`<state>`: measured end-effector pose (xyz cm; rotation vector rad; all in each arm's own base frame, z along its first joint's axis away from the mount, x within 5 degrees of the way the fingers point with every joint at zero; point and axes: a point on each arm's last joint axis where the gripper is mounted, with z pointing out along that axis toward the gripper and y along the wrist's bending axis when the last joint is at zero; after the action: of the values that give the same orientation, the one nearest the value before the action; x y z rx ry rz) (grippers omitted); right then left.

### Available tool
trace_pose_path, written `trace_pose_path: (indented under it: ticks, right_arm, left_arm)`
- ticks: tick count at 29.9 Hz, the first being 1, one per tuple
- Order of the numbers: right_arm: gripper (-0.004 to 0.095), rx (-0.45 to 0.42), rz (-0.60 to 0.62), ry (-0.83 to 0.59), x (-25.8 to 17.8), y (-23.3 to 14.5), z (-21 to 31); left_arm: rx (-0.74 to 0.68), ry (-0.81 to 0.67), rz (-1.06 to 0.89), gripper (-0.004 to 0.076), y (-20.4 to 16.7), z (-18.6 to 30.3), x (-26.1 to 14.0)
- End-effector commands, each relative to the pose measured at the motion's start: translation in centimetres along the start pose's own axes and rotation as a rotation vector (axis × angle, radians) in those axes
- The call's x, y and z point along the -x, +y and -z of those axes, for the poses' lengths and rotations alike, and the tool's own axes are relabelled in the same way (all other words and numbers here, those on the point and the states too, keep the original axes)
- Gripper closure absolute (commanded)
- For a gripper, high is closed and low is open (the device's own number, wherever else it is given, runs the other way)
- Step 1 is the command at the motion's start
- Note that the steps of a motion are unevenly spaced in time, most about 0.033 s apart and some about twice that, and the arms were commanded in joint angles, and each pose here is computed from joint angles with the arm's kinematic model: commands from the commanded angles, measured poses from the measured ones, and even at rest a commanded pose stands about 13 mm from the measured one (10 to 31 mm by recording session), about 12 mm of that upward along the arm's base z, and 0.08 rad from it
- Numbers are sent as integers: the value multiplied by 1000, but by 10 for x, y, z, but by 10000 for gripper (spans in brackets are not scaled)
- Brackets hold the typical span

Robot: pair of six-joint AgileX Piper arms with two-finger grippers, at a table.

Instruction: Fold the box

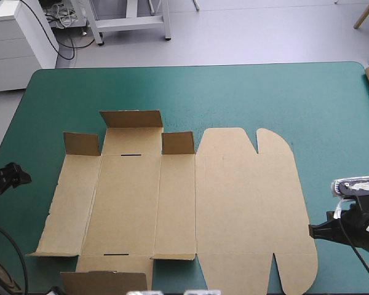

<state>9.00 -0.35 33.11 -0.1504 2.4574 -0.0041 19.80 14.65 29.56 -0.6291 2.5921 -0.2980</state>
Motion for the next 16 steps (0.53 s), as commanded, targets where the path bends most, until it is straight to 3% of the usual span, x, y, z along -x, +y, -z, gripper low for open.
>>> trace_pose_path:
  ticks: [1,16]
  right_arm:
    - [682,-14,13,-68,8,-1,6]
    - [682,-14,13,-69,9,-1,6]
  left_arm:
    - [-26,-21,-41,2,-3,-3,-6]
    - [-183,178,-97,69,3,-49,-37]
